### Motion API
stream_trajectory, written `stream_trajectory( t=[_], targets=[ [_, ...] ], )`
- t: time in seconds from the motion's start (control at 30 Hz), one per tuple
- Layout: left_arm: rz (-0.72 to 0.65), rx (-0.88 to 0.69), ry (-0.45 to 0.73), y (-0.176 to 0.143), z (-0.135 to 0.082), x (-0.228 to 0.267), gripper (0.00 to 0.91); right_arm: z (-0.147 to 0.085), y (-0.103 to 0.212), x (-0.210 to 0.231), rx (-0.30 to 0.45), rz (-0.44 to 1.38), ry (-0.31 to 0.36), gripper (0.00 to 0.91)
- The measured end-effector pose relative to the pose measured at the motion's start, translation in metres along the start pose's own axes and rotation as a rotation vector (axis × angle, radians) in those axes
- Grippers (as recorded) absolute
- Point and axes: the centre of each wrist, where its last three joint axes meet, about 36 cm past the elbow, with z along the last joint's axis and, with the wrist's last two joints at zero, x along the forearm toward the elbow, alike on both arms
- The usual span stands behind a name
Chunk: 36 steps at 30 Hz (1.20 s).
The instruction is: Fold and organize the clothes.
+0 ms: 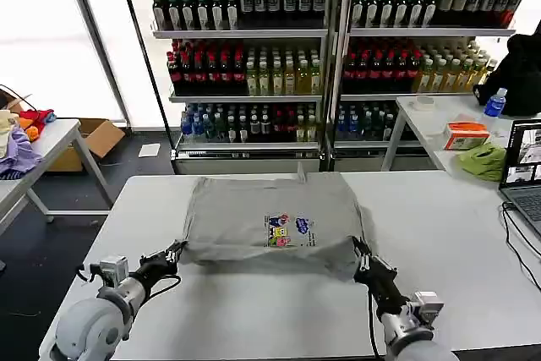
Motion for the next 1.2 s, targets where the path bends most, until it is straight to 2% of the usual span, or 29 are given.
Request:
stream_trajectory(
  t=[0.03, 0.07, 0.1, 0.13, 0.33, 0.6, 0.9, 1.03, 1.2],
  targets=[
    [0.000, 0.003, 0.002, 0.001, -0.001, -0.005, 0.040, 0.001, -0.001, -0.007, 0.005, 0.003, 0.004, 0.000],
    [-0.001, 0.006, 0.003, 0.002, -0.002, -0.010, 0.584, 0.002, -0.001, -0.013, 0.011, 0.004, 0.008, 0.725],
    [-0.002, 0.009, 0.005, 0.004, -0.002, -0.015, 0.846, 0.003, -0.002, -0.020, 0.018, 0.005, 0.013, 0.907],
    [-0.004, 0.012, 0.005, 0.005, -0.003, -0.020, 0.907, 0.004, -0.003, -0.026, 0.024, 0.005, 0.019, 0.907],
    [-0.011, 0.031, 0.004, 0.014, -0.009, -0.047, 0.907, 0.010, -0.004, -0.056, 0.057, -0.007, 0.050, 0.907],
    [-0.039, 0.035, 0.006, 0.027, -0.011, -0.061, 0.907, 0.010, -0.006, -0.068, 0.079, -0.013, 0.075, 0.907],
    [-0.092, 0.024, -0.024, 0.039, -0.017, -0.047, 0.907, 0.000, -0.014, -0.051, 0.099, 0.024, 0.066, 0.907],
    [-0.102, 0.028, -0.040, 0.036, -0.015, -0.035, 0.907, -0.004, -0.016, -0.034, 0.112, 0.063, 0.076, 0.907],
    [-0.086, 0.033, -0.042, 0.022, -0.005, -0.021, 0.907, 0.001, -0.019, -0.019, 0.113, 0.126, 0.107, 0.907]
  ],
)
